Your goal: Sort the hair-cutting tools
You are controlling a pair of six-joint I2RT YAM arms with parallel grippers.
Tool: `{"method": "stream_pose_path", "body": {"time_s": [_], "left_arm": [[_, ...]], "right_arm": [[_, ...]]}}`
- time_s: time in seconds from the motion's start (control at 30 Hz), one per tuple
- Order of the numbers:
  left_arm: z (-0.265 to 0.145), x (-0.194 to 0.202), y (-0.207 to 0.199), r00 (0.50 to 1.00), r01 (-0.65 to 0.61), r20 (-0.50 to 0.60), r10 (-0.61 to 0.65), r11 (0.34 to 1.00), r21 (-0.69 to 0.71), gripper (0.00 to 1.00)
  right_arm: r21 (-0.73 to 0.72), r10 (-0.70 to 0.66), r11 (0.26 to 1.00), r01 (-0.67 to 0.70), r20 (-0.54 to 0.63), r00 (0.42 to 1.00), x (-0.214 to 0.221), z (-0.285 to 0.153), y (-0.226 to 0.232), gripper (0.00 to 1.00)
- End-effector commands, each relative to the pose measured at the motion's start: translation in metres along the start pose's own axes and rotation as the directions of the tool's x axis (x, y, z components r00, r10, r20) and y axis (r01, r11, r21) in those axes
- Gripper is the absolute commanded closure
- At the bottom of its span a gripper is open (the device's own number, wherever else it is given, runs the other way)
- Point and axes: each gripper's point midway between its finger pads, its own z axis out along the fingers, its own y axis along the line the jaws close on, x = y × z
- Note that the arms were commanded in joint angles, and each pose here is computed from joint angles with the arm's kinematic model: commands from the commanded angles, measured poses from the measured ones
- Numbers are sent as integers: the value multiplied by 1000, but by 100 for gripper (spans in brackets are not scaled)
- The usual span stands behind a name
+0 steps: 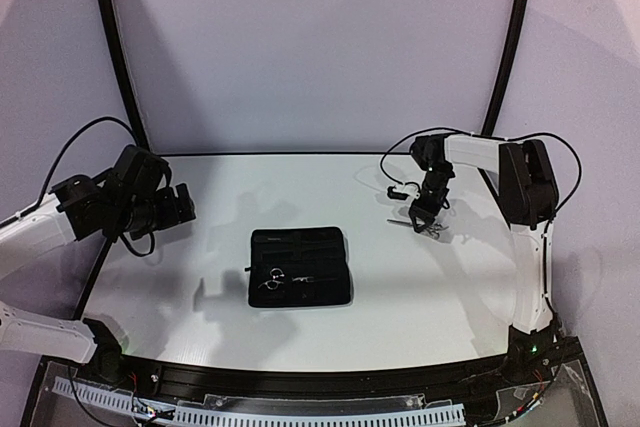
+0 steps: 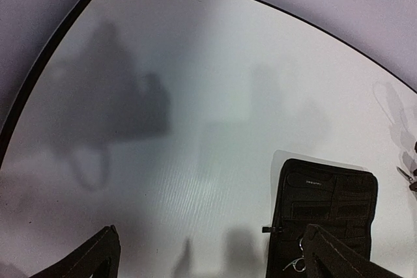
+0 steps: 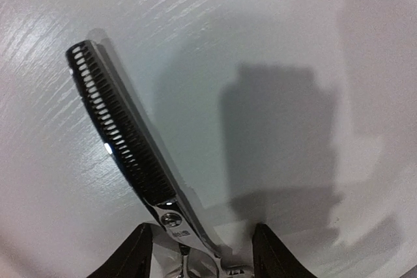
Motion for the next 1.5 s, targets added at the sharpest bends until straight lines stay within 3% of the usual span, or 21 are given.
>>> {"method": "stream_pose_path", "body": {"time_s": [0.0, 0.23, 0.6, 0.77, 1.0, 1.23, 1.47], "left_arm": [[-7, 1, 5, 1000, 18, 20, -19, 1000, 17, 1], [-11, 4, 11, 998, 45, 31, -46, 998, 32, 1], [-23, 7, 19, 995, 87, 41, -90, 994, 64, 1], [-28, 9, 21, 993, 101, 45, -106, 991, 92, 1], [-32, 10, 8, 993, 105, 33, -113, 978, 182, 1], [-29, 13, -26, 996, 90, -17, -89, 946, 312, 1], [-23, 11, -76, 995, 96, -72, -70, 876, 473, 1]], "right_arm": [[-132, 48, 989, -65, -129, 991, 25, 31, 48, 52], [-136, 95, 984, -115, -147, 985, 33, 28, 72, 65], [4, 147, 989, -149, -175, 973, 35, 31, 80, 100], [134, 180, 978, -162, -137, 974, 31, 25, 67, 100], [194, 195, 960, -203, 62, 979, 7, -9, 64, 100], [202, 182, 950, -236, 253, 950, -15, -52, 76, 100], [196, 107, 963, -184, 347, 932, -38, -81, 110, 100]]}}
